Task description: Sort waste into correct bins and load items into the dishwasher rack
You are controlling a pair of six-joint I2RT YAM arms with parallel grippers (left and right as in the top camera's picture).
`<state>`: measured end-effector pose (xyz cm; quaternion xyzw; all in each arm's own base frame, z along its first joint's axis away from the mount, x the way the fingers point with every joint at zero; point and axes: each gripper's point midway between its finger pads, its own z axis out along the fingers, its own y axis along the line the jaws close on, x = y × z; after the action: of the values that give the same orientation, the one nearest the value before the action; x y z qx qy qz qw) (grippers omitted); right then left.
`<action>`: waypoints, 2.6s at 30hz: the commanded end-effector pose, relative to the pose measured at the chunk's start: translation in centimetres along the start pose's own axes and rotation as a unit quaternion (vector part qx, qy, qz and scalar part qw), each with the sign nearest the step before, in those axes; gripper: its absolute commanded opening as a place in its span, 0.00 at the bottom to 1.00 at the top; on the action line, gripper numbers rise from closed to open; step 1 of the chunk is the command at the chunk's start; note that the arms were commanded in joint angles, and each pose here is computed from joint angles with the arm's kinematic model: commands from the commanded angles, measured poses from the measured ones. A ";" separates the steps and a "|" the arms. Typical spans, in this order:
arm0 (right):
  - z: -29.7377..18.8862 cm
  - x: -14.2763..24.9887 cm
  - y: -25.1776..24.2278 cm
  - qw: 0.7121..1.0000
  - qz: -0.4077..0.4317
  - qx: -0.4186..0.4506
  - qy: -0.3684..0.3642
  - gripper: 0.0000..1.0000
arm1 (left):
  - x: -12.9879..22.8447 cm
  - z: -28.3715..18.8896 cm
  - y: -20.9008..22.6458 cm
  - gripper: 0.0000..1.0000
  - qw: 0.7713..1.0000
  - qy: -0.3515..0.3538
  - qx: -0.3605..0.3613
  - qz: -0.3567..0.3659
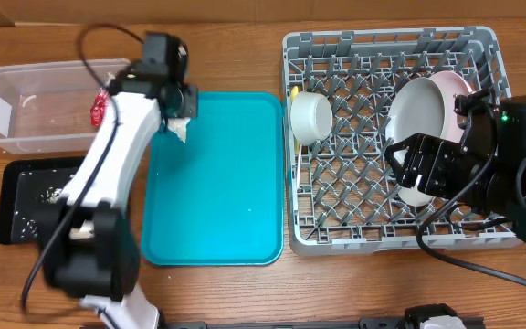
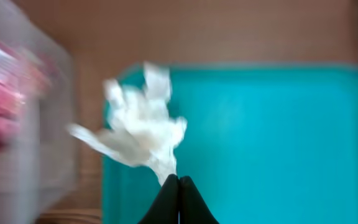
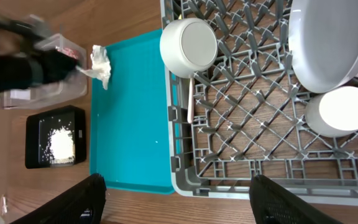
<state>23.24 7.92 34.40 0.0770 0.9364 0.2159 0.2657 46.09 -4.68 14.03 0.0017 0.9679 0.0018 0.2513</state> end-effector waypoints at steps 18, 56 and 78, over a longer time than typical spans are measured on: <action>-0.2 0.4 -0.2 1.000 0.000 0.006 0.005 0.80 | 4.7 8.8 2.8 0.55 0.988 0.069 -0.091 -0.102; -0.1 0.9 -0.5 1.000 -0.007 0.011 0.018 0.80 | -0.3 -4.7 2.8 0.04 0.993 -0.047 -0.049 -0.092; -0.3 0.6 -0.3 1.000 -0.011 0.006 0.007 0.86 | -4.3 -10.0 12.4 0.66 0.979 -0.117 -0.032 -0.162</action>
<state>22.51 7.80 33.83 0.0689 0.9431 0.2081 0.2501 44.73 10.21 16.89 -0.2236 0.9324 0.0298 0.2825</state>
